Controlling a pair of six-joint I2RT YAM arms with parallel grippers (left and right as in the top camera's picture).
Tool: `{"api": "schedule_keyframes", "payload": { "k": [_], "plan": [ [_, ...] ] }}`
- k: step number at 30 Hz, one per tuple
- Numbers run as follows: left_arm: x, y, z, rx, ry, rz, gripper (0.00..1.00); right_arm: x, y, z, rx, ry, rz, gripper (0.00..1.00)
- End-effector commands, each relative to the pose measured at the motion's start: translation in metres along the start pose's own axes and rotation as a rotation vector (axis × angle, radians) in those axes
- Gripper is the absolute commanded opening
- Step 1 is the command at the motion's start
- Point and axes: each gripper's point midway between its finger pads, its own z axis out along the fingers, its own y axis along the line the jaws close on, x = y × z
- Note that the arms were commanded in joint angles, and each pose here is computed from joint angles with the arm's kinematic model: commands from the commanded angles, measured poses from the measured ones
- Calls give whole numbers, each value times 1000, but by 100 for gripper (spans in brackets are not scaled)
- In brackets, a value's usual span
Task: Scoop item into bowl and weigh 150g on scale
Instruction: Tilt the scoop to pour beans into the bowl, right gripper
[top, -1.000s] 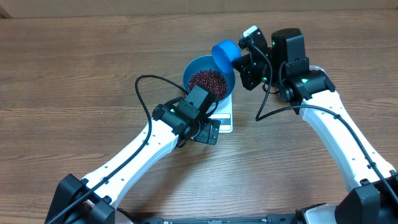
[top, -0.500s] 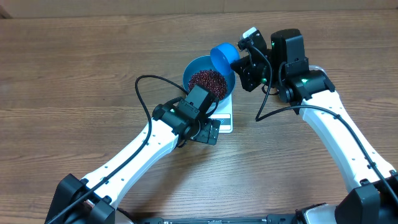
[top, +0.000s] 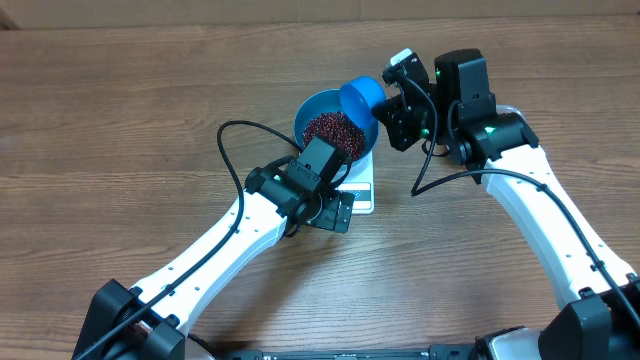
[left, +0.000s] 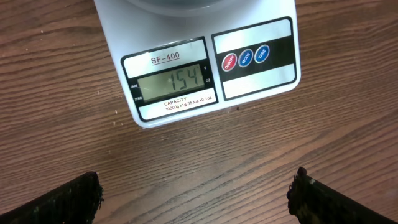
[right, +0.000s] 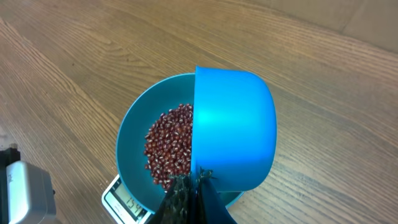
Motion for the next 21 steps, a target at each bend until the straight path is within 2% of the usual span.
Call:
{"api": "schedule_keyframes", "payload": {
  "k": [1, 10, 21],
  "plan": [
    [2, 0, 3, 4, 12, 19, 99, -23, 1, -13, 5, -67, -25, 3],
    [2, 0, 3, 3, 11, 19, 100, -27, 1, -8, 3, -85, -61, 3],
    [2, 0, 3, 3, 11, 18, 100, -16, 38, 1, -89, -42, -358, 3]
  ]
}}
